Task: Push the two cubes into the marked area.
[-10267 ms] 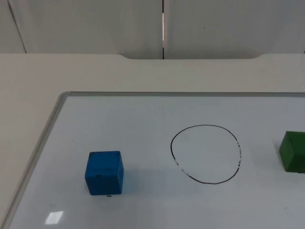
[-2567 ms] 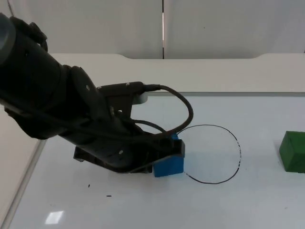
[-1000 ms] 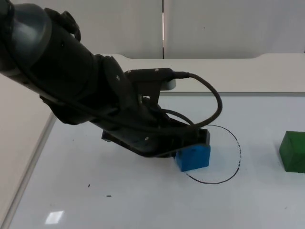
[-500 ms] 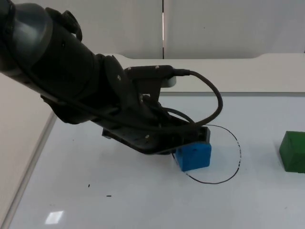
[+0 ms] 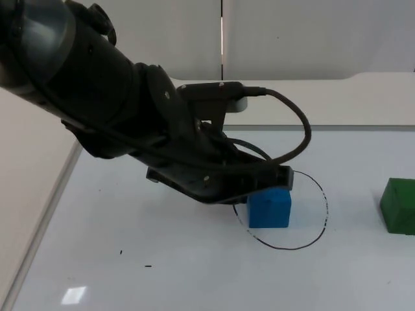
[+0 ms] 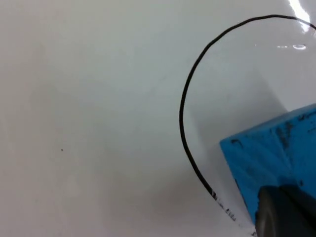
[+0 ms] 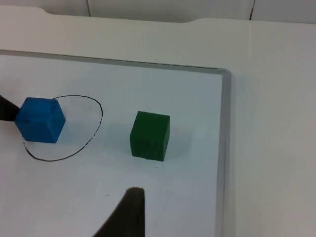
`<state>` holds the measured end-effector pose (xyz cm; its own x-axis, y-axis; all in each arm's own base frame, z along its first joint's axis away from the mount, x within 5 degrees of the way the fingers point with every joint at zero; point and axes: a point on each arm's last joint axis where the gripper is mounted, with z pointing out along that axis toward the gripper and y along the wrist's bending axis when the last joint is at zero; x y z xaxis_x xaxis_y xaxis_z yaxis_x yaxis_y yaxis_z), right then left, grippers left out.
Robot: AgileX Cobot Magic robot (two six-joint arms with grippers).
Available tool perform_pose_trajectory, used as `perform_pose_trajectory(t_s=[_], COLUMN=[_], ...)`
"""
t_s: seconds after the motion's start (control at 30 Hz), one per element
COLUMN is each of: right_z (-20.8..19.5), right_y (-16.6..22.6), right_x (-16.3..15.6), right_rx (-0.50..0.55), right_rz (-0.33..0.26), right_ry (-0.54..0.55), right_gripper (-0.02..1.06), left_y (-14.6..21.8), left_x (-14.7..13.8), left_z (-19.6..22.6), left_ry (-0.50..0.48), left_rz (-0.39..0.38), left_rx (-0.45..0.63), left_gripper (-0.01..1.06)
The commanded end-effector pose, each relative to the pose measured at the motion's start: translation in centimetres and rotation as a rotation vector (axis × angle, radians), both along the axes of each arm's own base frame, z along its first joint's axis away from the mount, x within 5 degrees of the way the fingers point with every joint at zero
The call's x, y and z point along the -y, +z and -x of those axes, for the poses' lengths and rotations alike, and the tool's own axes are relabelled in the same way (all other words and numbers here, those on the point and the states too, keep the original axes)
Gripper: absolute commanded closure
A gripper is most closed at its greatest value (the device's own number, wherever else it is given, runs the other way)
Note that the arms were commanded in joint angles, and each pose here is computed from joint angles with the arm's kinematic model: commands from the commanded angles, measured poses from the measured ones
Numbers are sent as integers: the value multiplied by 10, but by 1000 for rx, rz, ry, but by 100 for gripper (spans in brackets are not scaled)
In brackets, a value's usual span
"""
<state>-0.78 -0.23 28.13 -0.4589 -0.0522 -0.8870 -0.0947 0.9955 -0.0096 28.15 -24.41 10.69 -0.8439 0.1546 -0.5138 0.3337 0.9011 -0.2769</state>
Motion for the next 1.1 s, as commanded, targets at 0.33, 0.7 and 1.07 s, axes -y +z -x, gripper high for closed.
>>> perform_pose_trajectory(t_s=[0.33,0.7,1.07], right_z=[-1,-1,-1], right_y=[-1,-1,-1], right_x=[0,0,0], right_rx=[5,5,5], right_rz=[0,0,0], right_ry=[-9,-9,-9], right_gripper=[-1,-1,-1], left_y=[23,117,156], left_x=[-42,-120,-152], left_z=[-23,-32,6], left_ry=[-2,75,132], left_rz=[-18,15,15], left_rx=[-18,142,277], left_gripper=[105,105,105])
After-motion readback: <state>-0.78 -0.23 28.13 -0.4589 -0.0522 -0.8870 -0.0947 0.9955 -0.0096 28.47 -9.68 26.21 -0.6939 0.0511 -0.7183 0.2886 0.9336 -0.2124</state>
